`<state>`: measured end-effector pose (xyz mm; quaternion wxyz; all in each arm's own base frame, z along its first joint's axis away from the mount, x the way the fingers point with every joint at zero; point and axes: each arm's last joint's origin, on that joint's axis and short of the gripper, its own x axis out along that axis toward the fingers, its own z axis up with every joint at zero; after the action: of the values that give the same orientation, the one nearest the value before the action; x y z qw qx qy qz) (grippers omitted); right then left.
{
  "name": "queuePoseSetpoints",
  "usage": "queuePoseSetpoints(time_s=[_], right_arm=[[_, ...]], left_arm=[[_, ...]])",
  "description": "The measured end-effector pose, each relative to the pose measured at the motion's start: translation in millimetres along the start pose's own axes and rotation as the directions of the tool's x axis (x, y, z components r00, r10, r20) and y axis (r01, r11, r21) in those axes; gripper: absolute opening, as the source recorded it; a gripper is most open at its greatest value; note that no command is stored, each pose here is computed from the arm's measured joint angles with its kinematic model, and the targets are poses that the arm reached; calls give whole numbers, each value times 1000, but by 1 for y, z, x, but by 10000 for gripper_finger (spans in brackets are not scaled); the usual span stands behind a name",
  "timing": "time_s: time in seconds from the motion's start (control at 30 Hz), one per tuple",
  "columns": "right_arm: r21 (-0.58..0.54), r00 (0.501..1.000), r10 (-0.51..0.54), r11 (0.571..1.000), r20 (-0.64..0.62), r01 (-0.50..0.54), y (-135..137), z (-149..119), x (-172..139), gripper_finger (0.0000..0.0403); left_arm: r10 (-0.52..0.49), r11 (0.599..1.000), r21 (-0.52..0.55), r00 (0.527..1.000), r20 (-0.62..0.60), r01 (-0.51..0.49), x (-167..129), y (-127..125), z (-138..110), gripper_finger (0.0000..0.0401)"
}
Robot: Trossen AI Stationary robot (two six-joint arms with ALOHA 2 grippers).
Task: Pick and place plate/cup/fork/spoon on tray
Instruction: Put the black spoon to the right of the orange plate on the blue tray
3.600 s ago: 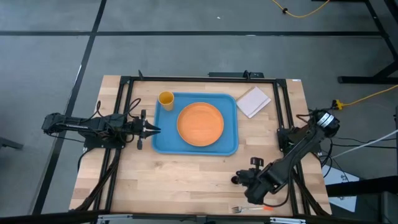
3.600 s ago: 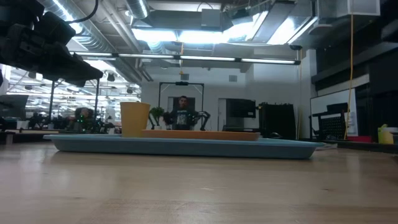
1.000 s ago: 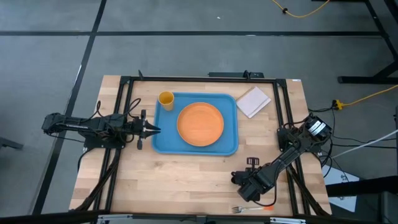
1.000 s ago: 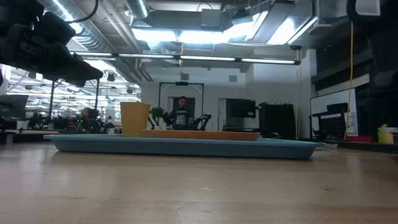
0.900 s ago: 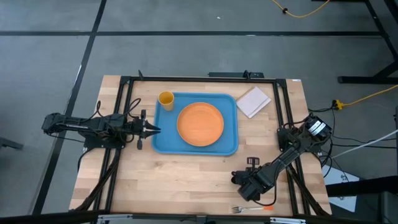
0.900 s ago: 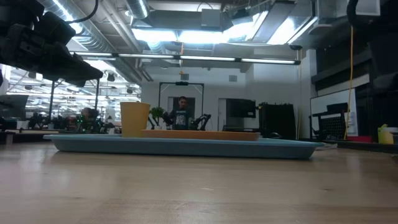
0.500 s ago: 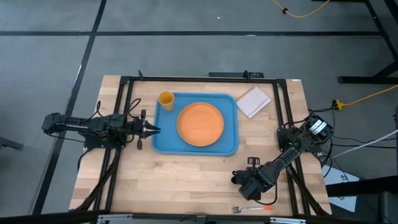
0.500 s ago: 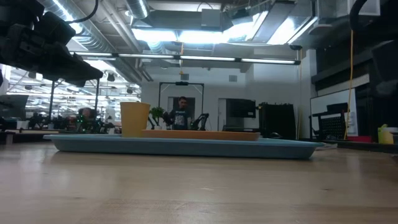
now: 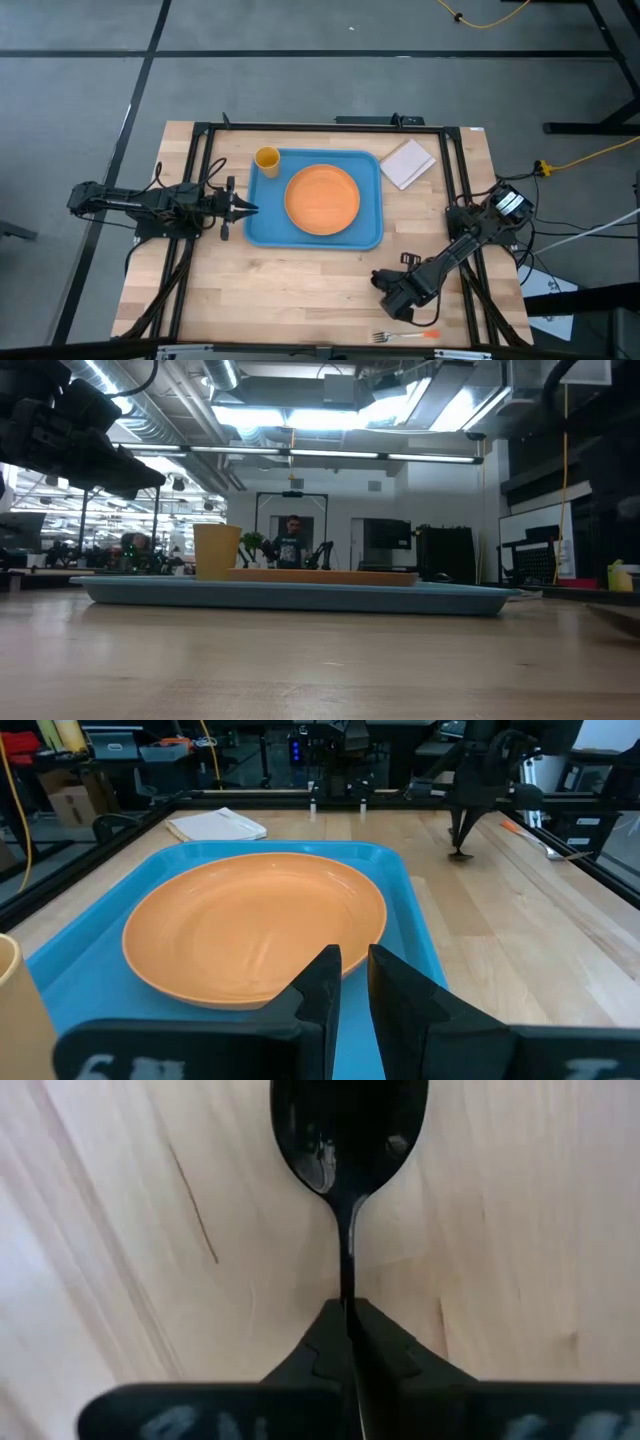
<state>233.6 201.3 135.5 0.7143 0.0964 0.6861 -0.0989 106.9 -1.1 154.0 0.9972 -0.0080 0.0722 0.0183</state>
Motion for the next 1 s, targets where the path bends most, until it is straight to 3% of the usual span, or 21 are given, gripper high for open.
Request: queuePoseSetpoints(time_s=[0.1,0.33,0.47,0.63,0.8,1.0], right_arm=[[17,1000,21,1000,16,-21,6,10,-9,5],[47,998,7,999,65,-10,13,40,-64,2],[157,990,-28,988,135,6,11,57,-99,2],[300,966,-158,949,202,92,-2,68,-136,2],[418,936,-314,880,159,224,-25,70,-161,2],[528,940,-303,830,159,179,-47,89,-165,2]], left_arm=[[0,1000,0,1000,0,0,0,0,0,47],[0,1000,0,1000,0,0,0,0,0,47],[0,1000,0,1000,0,0,0,0,0,47],[0,1000,0,1000,0,0,0,0,0,47],[0,1000,0,1000,0,0,0,0,0,47],[0,1000,0,1000,0,0,0,0,0,47]])
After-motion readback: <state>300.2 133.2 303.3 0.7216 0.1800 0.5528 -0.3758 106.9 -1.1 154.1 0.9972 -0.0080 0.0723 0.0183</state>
